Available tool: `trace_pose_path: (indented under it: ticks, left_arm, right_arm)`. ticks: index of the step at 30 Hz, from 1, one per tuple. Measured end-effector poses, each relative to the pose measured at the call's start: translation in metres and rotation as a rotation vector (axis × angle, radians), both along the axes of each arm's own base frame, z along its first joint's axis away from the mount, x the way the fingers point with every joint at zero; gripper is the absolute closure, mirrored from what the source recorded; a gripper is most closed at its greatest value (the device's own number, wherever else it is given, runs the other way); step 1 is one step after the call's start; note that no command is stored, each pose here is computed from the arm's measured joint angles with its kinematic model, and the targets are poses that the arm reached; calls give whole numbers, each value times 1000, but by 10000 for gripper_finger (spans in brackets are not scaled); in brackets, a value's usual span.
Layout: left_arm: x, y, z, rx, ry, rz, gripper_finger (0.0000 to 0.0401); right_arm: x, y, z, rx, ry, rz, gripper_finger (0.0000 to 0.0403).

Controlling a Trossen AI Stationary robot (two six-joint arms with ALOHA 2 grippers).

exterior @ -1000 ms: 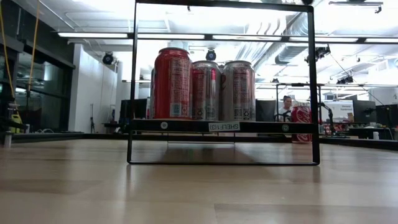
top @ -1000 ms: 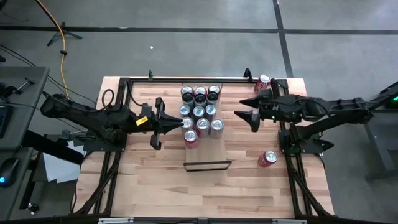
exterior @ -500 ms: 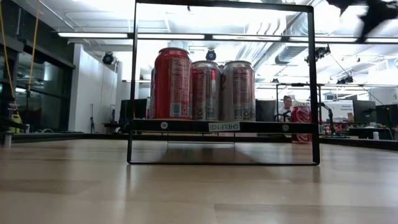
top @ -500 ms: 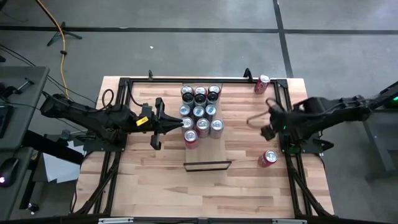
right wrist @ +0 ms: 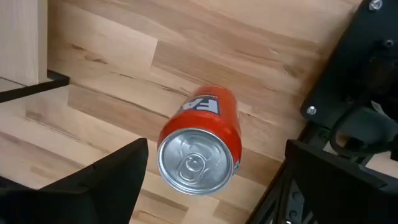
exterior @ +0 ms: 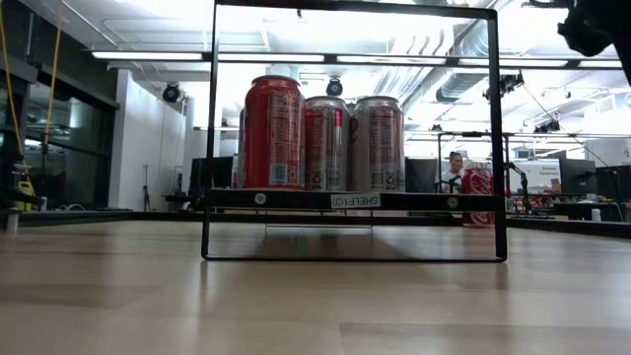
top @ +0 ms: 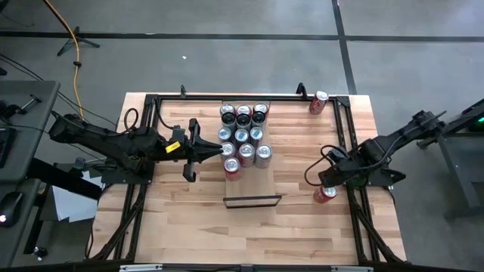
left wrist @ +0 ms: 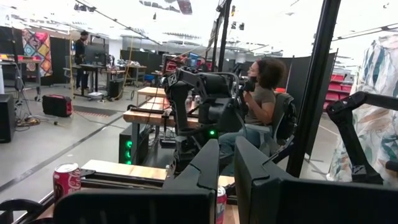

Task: Place canned beverage on shelf
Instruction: Put the red soda can on the shelf aligned with the other orange soda can

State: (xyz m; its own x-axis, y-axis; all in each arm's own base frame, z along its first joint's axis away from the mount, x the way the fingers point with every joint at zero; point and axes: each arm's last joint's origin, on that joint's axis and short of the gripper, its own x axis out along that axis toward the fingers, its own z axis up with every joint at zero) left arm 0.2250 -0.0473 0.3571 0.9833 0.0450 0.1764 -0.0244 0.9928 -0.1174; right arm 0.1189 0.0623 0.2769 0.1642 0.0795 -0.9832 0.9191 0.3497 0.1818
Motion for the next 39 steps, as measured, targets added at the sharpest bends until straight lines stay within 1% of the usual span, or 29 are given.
trace_pose_path:
  ticks: [18,30,33,39]
  left_arm:
    - [0,0,0,0,1,0,401]
    - [0,0,0,0,1,0,401]
    - [0,0,0,0,1,0,401]
    - [0,0,0,0,2,0,401]
  right_arm:
    - [-5,9,0,-21,-18,-115,36]
    - [-1,11,1,-13,-78,-128,36]
    - [-1,11,1,-1,-74,-159,36]
    - [4,15,-3,-4,-33,-175,36]
